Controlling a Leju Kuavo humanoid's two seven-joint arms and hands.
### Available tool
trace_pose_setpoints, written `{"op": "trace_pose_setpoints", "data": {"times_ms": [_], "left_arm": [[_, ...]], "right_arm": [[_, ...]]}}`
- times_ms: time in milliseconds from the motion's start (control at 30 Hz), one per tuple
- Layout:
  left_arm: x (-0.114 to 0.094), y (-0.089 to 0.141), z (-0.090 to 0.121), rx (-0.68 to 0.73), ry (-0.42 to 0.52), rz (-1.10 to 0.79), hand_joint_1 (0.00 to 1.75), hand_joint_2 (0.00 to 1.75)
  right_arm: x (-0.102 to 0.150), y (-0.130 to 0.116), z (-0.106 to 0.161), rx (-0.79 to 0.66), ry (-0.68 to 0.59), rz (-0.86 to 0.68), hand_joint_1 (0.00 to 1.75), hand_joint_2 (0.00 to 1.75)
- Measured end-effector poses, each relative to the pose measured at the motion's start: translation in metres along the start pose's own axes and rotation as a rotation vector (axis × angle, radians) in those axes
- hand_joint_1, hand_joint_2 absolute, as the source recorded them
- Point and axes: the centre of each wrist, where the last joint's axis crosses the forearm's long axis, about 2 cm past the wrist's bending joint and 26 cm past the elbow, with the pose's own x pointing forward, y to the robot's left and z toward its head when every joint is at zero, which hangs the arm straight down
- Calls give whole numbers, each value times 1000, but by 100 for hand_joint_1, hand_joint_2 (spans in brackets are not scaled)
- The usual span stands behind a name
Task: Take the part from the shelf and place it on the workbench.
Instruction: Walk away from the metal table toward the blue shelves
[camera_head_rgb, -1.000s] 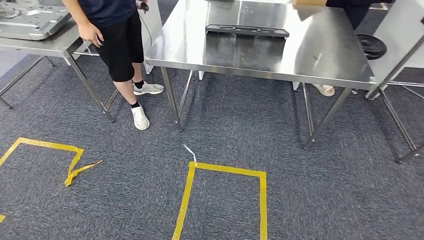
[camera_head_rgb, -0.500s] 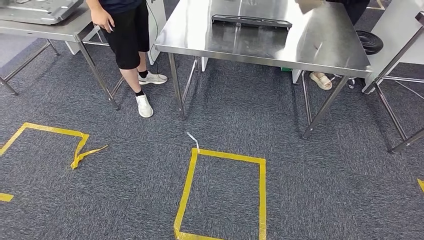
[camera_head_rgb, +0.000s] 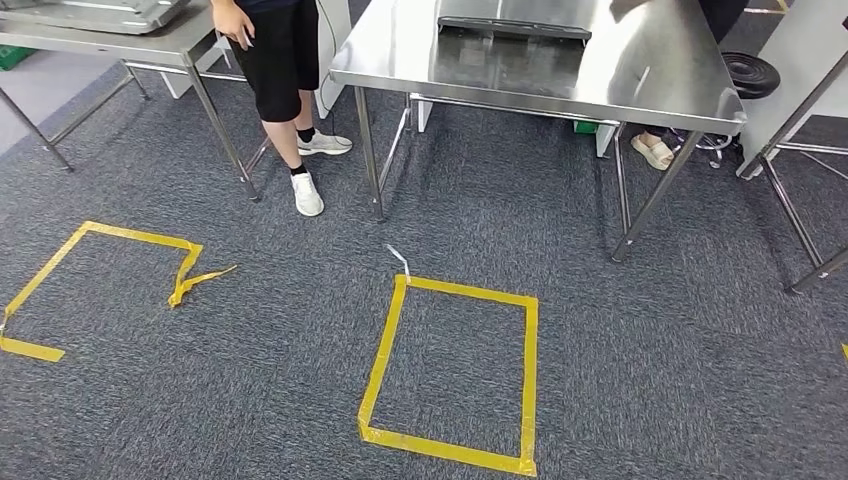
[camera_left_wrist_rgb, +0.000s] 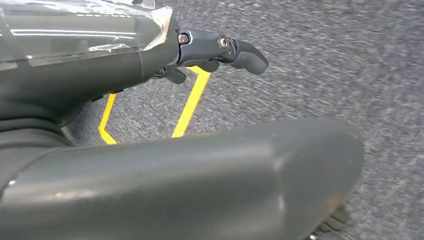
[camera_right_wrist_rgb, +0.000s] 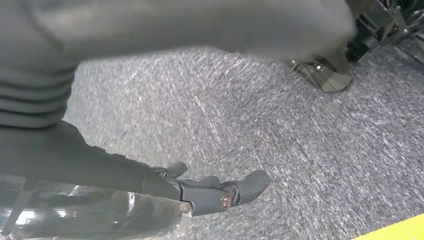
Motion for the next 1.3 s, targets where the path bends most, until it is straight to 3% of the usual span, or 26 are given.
{"op": "trace_pose_setpoints", "data": {"times_ms": [1300], "left_arm": [[-4, 3, 0, 13, 3, 2, 0, 0]], "right_arm": [[2, 4, 1, 2, -8, 4, 0, 175]]}}
